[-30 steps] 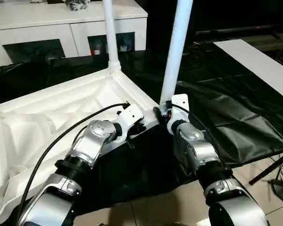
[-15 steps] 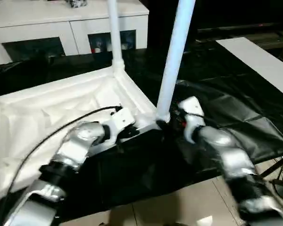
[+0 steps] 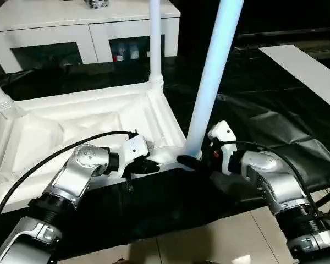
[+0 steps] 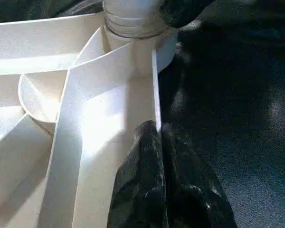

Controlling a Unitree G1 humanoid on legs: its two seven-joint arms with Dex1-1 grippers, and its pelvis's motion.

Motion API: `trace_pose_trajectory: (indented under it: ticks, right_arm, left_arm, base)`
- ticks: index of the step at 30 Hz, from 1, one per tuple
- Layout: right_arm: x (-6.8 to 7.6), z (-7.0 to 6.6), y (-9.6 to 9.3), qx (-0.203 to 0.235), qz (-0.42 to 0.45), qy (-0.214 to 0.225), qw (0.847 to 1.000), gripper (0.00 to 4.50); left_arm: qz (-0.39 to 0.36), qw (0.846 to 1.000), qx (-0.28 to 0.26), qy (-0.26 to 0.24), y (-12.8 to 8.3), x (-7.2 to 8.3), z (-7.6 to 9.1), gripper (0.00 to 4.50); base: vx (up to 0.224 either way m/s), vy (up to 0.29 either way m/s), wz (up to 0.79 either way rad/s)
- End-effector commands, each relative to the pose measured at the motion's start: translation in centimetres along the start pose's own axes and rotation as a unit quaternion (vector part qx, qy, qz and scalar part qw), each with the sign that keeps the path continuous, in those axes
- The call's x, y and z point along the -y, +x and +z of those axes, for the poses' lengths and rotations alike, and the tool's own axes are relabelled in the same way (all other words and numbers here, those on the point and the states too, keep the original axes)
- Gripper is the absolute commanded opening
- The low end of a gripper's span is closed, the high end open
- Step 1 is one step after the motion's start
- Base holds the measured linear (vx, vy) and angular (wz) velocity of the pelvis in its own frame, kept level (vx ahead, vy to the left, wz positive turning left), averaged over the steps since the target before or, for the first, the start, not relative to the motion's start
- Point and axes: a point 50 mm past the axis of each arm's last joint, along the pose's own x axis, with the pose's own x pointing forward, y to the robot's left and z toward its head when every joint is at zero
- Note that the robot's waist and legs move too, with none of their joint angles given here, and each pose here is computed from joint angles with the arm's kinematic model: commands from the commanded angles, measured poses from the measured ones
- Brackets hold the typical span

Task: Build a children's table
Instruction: Rotate leg to tighten

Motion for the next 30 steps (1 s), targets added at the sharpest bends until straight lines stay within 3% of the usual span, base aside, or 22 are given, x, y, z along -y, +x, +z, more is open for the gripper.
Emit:
trace_pose_trajectory:
  ticks: [1,12,18,23,29,30]
  right_arm:
    - [0.2,0.1,-0.3,-0.003,0.008,-0.009,1.000,3.59]
    - [0.5,-0.4,-0.7,-0.008,0.013,-0.006,1.000,2.68]
    - [0.3,-0.7,-0.4,-0.008,0.012,0.003,1.000,2.60]
    - [0.6,-1.5,1.5,-0.026,-0.074,0.015,0.997,2.59]
    - [1.0,-1.5,4.9,-0.031,-0.242,0.070,0.967,2.59]
    - [0.9,-1.4,5.7,-0.030,-0.281,0.099,0.954,2.58]
  left_arm:
    - [-0.012,1.000,0.003,0.015,-0.2,0.2,0.4,0.00]
    - [-0.012,1.000,0.001,0.014,-0.3,0.2,0.3,0.00]
    - [-0.011,1.000,-0.003,0.013,-0.1,0.3,0.2,0.00]
    - [0.021,1.000,0.004,-0.001,1.0,0.0,0.6,0.00]
    - [0.100,0.995,0.007,-0.029,3.6,-1.2,2.0,0.00]
    - [0.125,0.991,0.008,-0.039,4.2,-1.5,2.4,0.00]
  base:
    - [0.000,0.000,0.00]
    - [0.000,0.000,0.00]
    - [0.000,0.000,0.00]
    - [0.000,0.000,0.00]
    - [0.000,0.000,0.00]
    - [0.000,0.000,0.00]
